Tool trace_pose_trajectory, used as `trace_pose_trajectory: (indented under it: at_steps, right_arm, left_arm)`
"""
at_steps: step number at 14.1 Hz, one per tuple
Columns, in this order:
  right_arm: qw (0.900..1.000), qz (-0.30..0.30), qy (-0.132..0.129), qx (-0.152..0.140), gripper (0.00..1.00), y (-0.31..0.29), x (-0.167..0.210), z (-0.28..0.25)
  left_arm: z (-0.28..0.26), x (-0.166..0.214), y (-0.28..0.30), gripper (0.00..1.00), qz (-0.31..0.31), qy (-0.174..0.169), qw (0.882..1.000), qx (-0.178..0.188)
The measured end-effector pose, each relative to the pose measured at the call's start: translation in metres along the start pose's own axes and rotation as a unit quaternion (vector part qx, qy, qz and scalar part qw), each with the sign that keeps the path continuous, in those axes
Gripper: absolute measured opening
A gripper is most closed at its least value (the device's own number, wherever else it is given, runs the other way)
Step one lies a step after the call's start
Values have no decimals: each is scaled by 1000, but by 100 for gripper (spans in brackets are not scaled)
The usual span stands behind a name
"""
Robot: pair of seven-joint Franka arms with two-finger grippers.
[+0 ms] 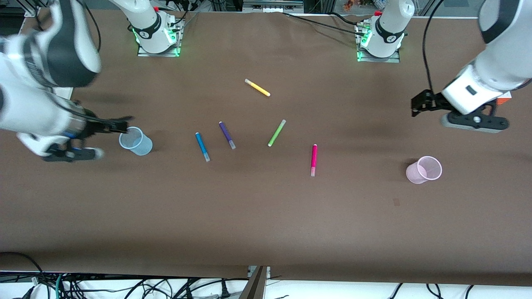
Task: Place pink and blue markers in matching cups
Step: 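Reach the right gripper to the blue marker while the left gripper reaches the pink marker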
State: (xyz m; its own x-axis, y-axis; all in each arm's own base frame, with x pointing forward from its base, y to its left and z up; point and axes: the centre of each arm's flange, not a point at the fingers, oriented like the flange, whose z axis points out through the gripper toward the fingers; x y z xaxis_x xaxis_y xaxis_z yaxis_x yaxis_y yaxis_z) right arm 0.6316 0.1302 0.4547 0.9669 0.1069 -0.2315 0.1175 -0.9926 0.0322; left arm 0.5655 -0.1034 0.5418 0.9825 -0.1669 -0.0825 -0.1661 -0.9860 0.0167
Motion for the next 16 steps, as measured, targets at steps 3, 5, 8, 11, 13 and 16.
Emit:
trace_pose_trajectory:
  at_steps: [3,5,8,11,13,16]
  right_arm:
    - [999,-37,-5,-11,100,-54,26,52]
    - [998,-58,5,-16,100,-86,41,88]
    - [996,-83,22,-20,100,-125,54,138]
    - [995,-88,36,-5,100,-143,58,182]
    - [995,-90,50,0,100,-148,56,208]
    - [993,-99,64,0,100,-159,46,240]
  left_arm:
    - [44,25,44,100,38,-10,999,-8]
    - [83,49,60,100,46,-4,999,-16]
    - [142,78,96,100,41,15,999,-30]
    - [192,97,144,100,30,40,998,-45]
    - [219,114,154,100,27,43,997,-54]
    - [258,134,155,100,26,57,996,-59]
